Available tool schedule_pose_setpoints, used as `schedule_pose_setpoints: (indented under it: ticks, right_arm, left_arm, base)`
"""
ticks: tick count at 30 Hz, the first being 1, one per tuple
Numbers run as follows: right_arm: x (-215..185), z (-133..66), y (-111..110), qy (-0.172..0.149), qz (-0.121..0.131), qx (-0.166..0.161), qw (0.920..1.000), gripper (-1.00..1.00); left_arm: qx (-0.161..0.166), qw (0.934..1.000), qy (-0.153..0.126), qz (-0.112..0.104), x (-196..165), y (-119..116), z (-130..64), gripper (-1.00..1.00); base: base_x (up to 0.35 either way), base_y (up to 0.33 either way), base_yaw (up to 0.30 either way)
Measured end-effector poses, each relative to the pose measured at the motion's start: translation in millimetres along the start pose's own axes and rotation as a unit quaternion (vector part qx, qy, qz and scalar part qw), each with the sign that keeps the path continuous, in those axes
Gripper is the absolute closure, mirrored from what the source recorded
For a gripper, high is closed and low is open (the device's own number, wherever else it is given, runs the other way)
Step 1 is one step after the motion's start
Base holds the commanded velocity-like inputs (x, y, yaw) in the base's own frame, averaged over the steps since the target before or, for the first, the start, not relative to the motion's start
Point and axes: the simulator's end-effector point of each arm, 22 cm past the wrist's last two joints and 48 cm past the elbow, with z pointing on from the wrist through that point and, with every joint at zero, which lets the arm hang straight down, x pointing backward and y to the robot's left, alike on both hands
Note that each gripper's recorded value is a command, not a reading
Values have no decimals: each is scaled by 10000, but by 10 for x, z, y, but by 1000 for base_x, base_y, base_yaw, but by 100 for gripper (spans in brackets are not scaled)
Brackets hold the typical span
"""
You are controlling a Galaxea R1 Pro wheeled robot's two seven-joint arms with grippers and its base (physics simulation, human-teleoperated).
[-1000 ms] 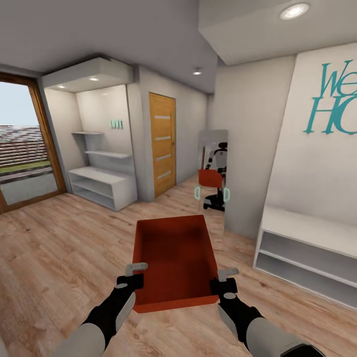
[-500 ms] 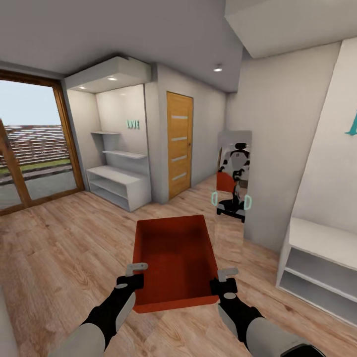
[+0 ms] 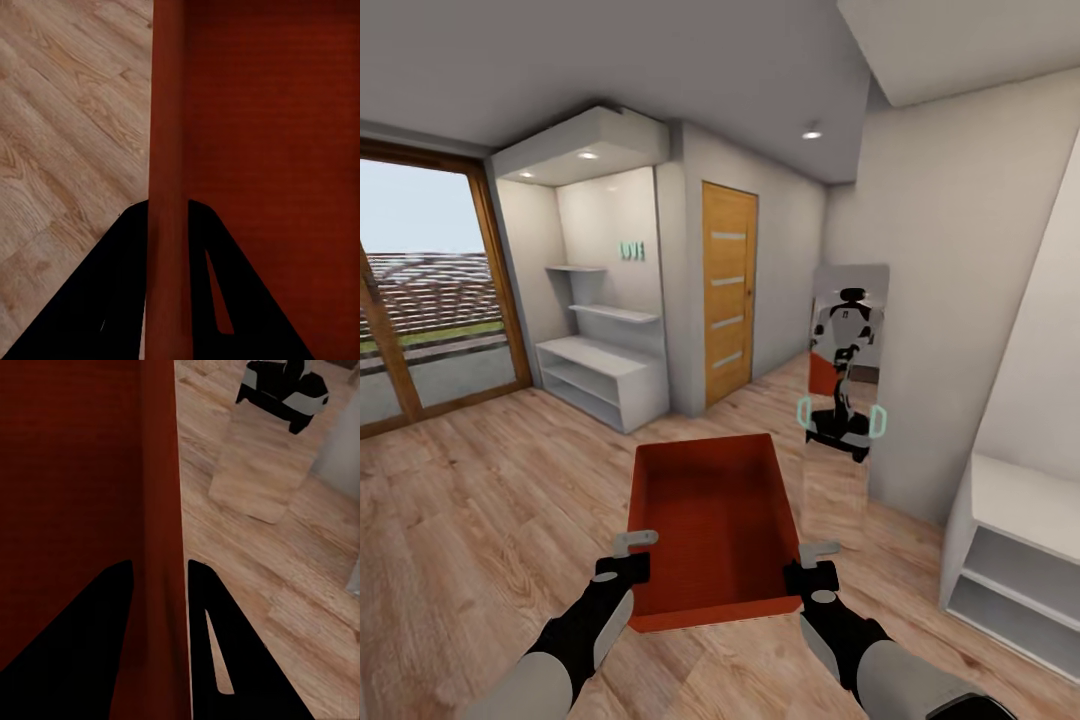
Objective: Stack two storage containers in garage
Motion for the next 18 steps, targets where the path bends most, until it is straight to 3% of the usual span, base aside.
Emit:
schedule_pose_setpoints:
  ticks: [7,18]
  right_arm:
    - [-4,-1,2,-8,7,4,10000,100]
    - [-8,-2,10,-11,8,5,10000,100]
  left_arm:
    - [2,10000,-11,7,-10,2,0,100]
    - [6,10000,-14,9,-13,10,2,100]
  base:
    - [326,0,32]
    - [326,0,246]
